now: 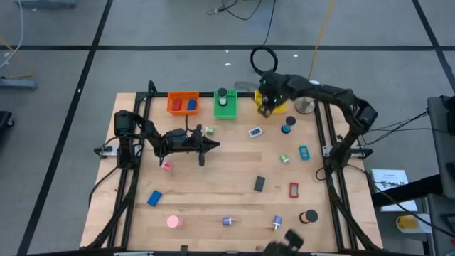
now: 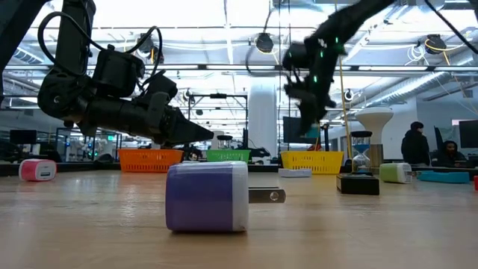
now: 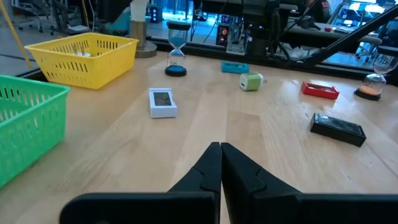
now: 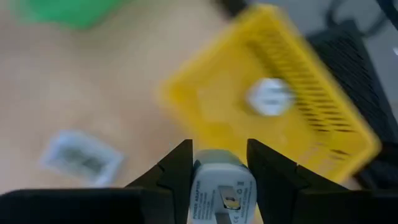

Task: Pick & Place Office items
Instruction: Put the blue charger adapter into the yellow bin

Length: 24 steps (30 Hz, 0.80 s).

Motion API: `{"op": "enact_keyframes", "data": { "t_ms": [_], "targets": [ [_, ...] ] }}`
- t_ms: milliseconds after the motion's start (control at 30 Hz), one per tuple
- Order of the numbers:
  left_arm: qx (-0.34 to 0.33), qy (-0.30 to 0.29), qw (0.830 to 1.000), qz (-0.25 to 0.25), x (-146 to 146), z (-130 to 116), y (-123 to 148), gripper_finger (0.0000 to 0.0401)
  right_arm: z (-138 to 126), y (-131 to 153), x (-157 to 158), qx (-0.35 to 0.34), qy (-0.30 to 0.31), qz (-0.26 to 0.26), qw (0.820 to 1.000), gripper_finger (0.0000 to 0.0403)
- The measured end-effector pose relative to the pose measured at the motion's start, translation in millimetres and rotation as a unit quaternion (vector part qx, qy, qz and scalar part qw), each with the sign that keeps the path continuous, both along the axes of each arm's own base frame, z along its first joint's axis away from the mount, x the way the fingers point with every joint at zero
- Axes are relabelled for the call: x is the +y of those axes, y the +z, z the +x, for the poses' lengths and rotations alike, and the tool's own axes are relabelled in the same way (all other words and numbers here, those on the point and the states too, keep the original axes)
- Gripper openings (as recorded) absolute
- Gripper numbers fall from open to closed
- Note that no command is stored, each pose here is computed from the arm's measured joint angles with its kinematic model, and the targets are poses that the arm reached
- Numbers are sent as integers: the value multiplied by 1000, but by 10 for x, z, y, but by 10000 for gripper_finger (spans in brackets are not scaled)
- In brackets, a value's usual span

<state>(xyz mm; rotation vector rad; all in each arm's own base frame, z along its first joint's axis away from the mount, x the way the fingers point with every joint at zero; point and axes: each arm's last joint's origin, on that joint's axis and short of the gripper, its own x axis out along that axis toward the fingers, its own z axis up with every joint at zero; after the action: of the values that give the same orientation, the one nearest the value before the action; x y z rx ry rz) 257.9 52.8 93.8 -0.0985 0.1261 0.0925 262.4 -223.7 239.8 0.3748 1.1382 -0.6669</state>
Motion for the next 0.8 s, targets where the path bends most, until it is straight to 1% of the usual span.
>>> {"op": "enact_keyframes", "data": {
  "t_ms": [67, 133, 267, 400, 533, 700, 800],
  "targets": [
    [-1, 0, 1000, -2, -1, 1, 1, 9, -116, -101, -179, 11, -37, 14, 999, 121],
    [-1, 0, 1000, -2, -1, 1, 2, 13, -202, -181, -317, 15, -61, 21, 998, 121],
    [-2, 0, 1000, -1, -1, 5, 5, 6, -268, -340, -504, 15, -96, 26, 995, 121],
    [-2, 0, 1000, -1, -1, 5, 5, 6, -256, -416, -593, 6, -107, 17, 994, 121],
    [-2, 0, 1000, -1, -1, 4, 4, 13, -261, -496, -641, 16, -114, 14, 993, 122],
    [-1, -1, 1000, -1, -4, 5, 3, 3, -258, -624, -702, 31, -122, 11, 992, 123],
    [-1, -2, 1000, -1, -11, 6, 3, 11, -244, -632, -720, 26, -121, 4, 992, 124]
  ]
}}
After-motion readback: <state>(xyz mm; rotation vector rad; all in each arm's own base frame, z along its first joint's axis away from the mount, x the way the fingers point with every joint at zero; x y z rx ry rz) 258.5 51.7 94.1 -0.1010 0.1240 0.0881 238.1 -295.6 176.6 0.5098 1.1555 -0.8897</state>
